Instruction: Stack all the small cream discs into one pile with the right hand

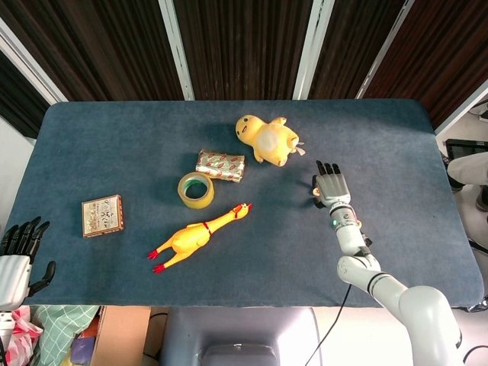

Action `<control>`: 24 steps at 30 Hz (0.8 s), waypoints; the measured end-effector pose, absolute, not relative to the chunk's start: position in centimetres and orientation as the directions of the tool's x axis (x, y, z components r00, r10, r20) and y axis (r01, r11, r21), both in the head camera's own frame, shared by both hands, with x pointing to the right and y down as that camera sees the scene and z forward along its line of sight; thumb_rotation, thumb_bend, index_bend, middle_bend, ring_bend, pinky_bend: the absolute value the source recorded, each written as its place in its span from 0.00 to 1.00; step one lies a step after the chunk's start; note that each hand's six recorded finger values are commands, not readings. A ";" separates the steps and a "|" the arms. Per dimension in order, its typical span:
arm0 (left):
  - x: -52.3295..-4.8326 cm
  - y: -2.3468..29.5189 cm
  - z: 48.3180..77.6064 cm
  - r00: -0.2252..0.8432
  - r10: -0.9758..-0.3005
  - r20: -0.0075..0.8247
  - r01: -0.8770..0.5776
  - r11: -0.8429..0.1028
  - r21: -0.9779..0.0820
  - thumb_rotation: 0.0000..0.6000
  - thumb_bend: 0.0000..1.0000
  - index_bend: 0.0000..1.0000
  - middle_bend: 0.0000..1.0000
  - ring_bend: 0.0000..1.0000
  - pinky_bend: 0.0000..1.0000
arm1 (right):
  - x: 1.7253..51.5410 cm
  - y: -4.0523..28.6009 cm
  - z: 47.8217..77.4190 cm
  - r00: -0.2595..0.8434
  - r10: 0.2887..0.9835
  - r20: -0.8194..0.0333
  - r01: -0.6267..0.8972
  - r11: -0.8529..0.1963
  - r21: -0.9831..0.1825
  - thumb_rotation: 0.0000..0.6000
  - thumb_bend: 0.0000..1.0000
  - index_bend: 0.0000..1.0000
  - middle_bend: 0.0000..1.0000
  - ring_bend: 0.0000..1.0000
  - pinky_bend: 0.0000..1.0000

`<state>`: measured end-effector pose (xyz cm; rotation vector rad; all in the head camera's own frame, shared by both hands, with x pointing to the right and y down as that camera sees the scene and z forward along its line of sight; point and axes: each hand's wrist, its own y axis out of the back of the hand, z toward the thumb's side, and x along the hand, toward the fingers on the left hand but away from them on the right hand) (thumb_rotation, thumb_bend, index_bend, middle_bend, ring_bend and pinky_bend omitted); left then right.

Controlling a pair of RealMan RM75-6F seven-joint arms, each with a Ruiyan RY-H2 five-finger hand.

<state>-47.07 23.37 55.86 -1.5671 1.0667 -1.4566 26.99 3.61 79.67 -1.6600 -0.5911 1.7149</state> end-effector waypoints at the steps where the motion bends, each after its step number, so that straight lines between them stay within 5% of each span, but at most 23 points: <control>1: -47.1 23.4 55.8 0.012 -0.922 0.387 -0.091 -0.387 -0.918 1.00 0.44 0.00 0.00 0.00 0.07 | 27.0 3.6 79.7 0.033 0.728 -0.685 -0.152 -0.673 -0.724 1.00 0.47 0.55 0.07 0.00 0.00; 24: -47.3 23.4 55.5 0.010 -0.925 0.379 -0.096 -0.378 -0.921 1.00 0.44 0.00 0.00 0.00 0.07 | 27.6 3.5 79.7 0.015 0.735 -0.677 -0.174 -0.665 -0.726 1.00 0.47 0.56 0.07 0.00 0.00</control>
